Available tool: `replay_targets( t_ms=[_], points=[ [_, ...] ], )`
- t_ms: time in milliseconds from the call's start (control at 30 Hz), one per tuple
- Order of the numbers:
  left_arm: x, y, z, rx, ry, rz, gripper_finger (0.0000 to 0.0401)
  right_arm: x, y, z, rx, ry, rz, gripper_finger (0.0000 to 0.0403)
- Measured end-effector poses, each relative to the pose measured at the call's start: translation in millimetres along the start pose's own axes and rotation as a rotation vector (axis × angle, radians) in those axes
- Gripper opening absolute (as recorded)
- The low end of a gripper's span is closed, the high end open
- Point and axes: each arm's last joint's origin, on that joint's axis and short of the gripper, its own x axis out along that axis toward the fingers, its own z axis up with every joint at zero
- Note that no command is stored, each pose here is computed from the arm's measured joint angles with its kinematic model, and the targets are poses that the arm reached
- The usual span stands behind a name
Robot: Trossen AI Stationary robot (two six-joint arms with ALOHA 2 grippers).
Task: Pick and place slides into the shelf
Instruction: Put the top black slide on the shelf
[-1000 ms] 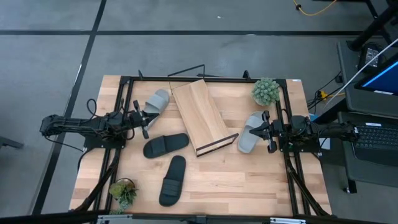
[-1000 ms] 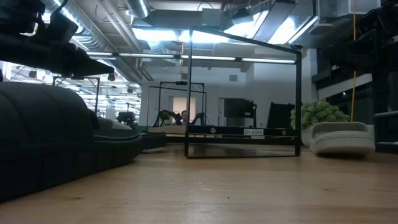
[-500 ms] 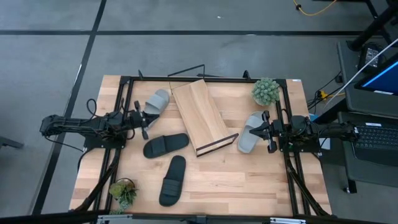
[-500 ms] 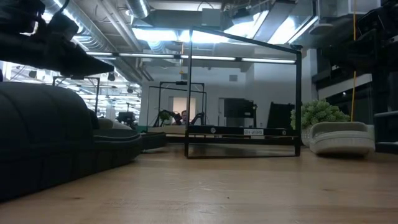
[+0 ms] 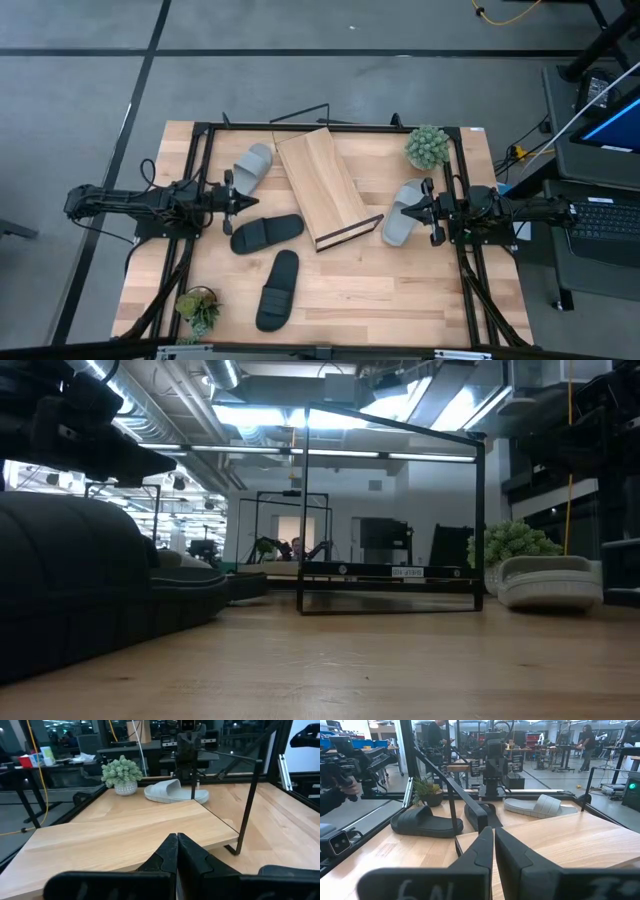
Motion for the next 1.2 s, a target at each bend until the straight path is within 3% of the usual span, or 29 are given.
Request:
replay_targets(
  t_ms=[267, 467, 667, 1000, 1200],
  points=[
    [0.0, 0.0, 0.0, -0.002, 0.000, 0.000, 0.0000, 0.0, 0.0, 0.1, -0.018, 0.000, 0.000, 0.0021],
    [-0.1, -0.5, -3.8, -0.104, 0.039, -0.012, 0.0000, 0.0, 0.0, 0.0, -0.002, 0.000, 0.000, 0.0021],
    [-0.1, 3.9, -5.4, -0.121, 0.053, 0.078, 0.0000, 0.0, -1.5, 0.4, 0.001, -0.006, -0.053, 0.0021],
    [0.1, 9.3, -5.7, -0.128, 0.053, 0.102, 0.0000, 0.8, -0.6, -1.0, 0.064, 0.012, -0.020, 0.0021],
    [0.0, 10.5, -5.7, -0.130, 0.053, 0.112, 0.0000, 1.2, -0.6, -1.3, -0.003, 0.017, -0.019, 0.0021]
  ],
)
